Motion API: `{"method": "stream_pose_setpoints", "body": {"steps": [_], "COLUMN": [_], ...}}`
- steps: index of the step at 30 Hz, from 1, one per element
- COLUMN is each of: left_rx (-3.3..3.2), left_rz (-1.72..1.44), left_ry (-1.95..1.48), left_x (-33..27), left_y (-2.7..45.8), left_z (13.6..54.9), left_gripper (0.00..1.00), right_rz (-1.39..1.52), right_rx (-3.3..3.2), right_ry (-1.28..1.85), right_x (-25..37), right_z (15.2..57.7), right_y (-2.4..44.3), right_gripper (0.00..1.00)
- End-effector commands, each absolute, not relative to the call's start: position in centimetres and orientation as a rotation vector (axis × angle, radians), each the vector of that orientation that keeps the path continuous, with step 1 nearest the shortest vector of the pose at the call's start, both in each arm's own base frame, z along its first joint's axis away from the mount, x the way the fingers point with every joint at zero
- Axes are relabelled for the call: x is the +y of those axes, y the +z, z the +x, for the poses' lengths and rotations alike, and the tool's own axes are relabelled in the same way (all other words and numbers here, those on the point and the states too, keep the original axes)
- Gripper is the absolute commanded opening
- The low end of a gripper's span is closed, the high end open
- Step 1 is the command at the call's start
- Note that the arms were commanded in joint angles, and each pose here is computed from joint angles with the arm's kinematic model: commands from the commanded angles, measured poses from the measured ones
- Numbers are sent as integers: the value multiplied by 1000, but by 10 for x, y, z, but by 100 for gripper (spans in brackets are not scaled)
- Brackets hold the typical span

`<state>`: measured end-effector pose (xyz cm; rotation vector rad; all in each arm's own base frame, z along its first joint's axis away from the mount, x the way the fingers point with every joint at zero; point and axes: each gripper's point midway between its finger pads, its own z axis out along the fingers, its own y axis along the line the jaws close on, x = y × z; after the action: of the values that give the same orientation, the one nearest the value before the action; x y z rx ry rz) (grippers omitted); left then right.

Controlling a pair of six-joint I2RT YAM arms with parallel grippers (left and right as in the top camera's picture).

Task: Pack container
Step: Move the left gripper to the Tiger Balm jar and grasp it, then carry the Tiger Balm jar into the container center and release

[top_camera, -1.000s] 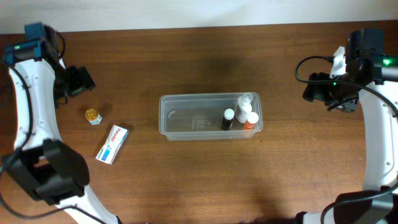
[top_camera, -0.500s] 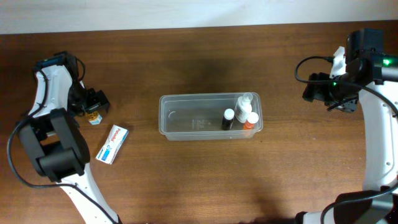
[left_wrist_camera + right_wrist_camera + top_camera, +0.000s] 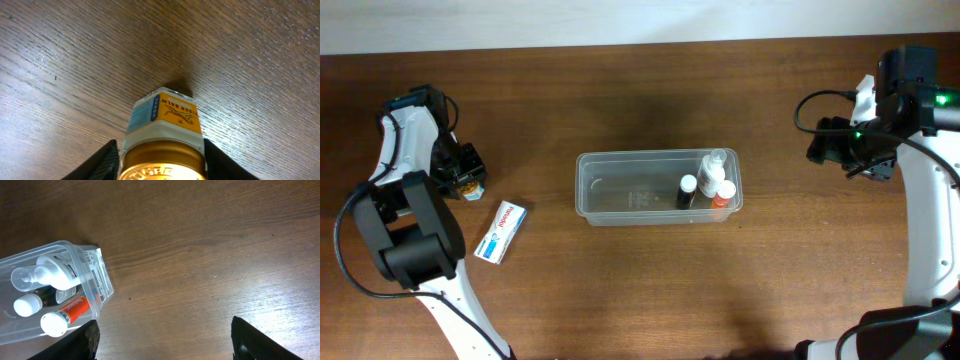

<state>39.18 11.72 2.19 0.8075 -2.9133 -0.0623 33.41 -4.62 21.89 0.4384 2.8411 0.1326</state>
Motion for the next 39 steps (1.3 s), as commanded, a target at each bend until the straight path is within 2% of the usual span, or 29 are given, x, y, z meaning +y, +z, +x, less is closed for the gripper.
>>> {"method": "stream_pose_setpoints", "body": {"steps": [1, 12, 19, 23, 29, 34, 39], "left_rx": [-2902, -2882, -2993, -3242, -3370, -3265, -3062], "left_rz": [799, 786, 707, 354, -622, -1145, -1513], "left_ry": [-77, -78, -82, -70, -61, -19, 267], "left_x": [118, 115, 96, 51, -49, -135, -220], "left_y": [20, 29, 85, 154, 220, 227, 212], "left_z": [389, 385, 407, 436, 437, 420, 386], "left_gripper": [41, 23, 22, 23, 22, 22, 21], "right_rz": [438, 438, 438, 438, 438, 437, 438], "right_rx": [2856, 2856, 2856, 2856, 2854, 2850, 2849], "right_ry": [146, 146, 146, 146, 146, 145, 128], "right_x": [-45, -45, -45, -45, -45, -45, -47], "right_z": [333, 333, 333, 333, 333, 334, 334], "right_y": [215, 215, 215, 215, 215, 215, 215], "right_gripper": [76, 76, 76, 76, 76, 76, 76]}}
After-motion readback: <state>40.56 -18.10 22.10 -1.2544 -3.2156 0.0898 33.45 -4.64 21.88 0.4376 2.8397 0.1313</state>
